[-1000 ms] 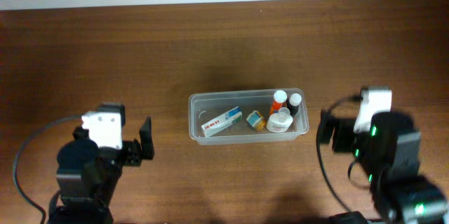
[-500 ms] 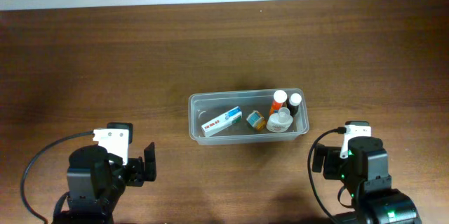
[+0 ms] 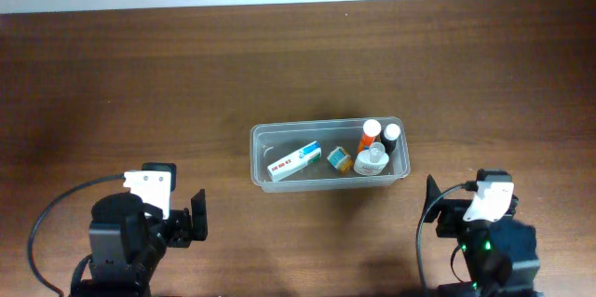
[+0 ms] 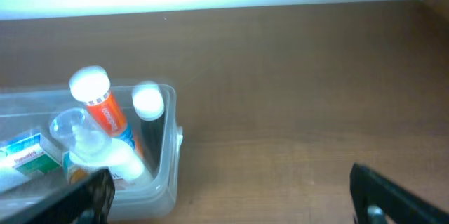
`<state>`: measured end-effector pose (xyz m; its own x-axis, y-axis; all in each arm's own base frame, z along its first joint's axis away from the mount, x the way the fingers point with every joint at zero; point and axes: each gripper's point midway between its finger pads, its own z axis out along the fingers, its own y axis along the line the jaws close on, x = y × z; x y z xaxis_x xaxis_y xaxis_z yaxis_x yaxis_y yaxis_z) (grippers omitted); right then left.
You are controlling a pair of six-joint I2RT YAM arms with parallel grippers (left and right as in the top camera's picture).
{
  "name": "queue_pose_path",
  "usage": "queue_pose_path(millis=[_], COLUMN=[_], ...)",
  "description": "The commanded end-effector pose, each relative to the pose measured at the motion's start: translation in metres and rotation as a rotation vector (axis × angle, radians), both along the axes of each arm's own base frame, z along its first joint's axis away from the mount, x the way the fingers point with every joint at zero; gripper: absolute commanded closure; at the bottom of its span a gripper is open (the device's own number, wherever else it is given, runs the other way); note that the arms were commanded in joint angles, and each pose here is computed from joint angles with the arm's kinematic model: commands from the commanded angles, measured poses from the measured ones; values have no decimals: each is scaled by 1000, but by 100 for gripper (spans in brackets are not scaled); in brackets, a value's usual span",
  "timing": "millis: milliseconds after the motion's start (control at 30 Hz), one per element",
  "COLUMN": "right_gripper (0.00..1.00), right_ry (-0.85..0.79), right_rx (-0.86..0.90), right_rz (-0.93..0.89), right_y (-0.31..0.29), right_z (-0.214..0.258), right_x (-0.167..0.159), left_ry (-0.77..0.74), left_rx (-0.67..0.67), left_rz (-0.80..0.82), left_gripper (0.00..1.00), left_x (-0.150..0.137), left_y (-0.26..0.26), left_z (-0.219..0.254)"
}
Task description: Pack container
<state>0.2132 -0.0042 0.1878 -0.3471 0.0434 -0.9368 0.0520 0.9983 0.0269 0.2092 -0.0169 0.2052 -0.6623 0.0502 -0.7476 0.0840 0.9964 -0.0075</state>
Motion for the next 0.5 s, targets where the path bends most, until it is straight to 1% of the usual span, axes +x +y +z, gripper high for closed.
queue_pose_path(millis=[0, 200, 233, 467], right_gripper=[2, 2, 2, 2], right_ry=[-114, -251, -244, -255], right_rx=[-53, -51, -51, -50], right_rz=[25, 15, 16, 20], right_y=[0, 0, 0, 1], right_z=[-9, -25, -34, -32], right_x=[4, 28, 30, 31], left_ry=[-4, -4, -4, -4], left_rx=[14, 14, 14, 14], left_rz=[-10, -10, -10, -10], left_gripper=[1, 1, 1, 1], left_x=[0, -1, 0, 0], left_y=[1, 1, 1, 1], left_z=[0, 0, 0, 0])
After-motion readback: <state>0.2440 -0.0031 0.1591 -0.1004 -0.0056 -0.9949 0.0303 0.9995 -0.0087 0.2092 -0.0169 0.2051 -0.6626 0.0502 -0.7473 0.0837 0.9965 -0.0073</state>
